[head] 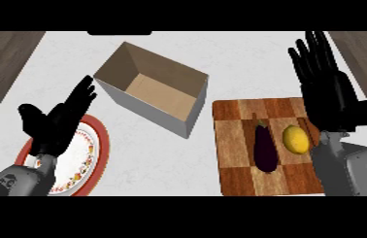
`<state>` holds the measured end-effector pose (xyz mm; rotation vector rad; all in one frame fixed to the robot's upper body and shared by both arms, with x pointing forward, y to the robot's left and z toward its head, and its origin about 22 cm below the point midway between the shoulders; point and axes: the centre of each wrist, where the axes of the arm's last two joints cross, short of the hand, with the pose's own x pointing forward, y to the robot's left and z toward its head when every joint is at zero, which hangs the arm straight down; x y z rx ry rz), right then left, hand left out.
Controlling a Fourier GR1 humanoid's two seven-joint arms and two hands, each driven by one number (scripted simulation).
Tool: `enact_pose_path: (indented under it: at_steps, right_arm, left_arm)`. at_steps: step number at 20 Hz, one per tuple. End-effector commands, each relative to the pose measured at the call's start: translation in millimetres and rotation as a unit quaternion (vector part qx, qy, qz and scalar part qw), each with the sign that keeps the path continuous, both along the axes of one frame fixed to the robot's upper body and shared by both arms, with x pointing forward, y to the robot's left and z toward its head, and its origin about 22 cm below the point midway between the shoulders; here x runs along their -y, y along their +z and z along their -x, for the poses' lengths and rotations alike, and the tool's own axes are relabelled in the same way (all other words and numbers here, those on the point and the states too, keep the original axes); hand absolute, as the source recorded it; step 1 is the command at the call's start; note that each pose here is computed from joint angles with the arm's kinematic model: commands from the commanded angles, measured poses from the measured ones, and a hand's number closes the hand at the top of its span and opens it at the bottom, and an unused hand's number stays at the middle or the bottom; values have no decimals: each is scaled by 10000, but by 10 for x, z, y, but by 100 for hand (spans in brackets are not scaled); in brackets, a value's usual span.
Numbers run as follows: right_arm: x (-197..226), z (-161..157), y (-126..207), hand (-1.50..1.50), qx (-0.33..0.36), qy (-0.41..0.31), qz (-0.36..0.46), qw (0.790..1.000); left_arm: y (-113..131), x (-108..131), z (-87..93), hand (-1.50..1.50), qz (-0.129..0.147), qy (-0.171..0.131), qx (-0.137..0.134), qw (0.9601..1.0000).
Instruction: Pick the eggplant from the cutting board and place it in the cardboard box
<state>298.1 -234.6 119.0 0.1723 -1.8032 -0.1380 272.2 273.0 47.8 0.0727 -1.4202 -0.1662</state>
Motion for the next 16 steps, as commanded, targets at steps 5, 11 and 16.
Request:
enact_pose_path:
  at_steps: [5,11,16]
  right_arm:
    - [180,332,-952,-150,-2144,-1636,1846,9451]
    - [871,736,-1370,-150,-2242,-1971,5029,8112]
    - [739,874,-1386,-150,-1813,-1938,6428,7185]
  left_arm:
    - [182,189,-63,0,-477,-721,879,9924]
    - [211,317,-49,0,-468,-1059,893,9893]
    - [74,443,-6,0,-505,-1207,792,9882]
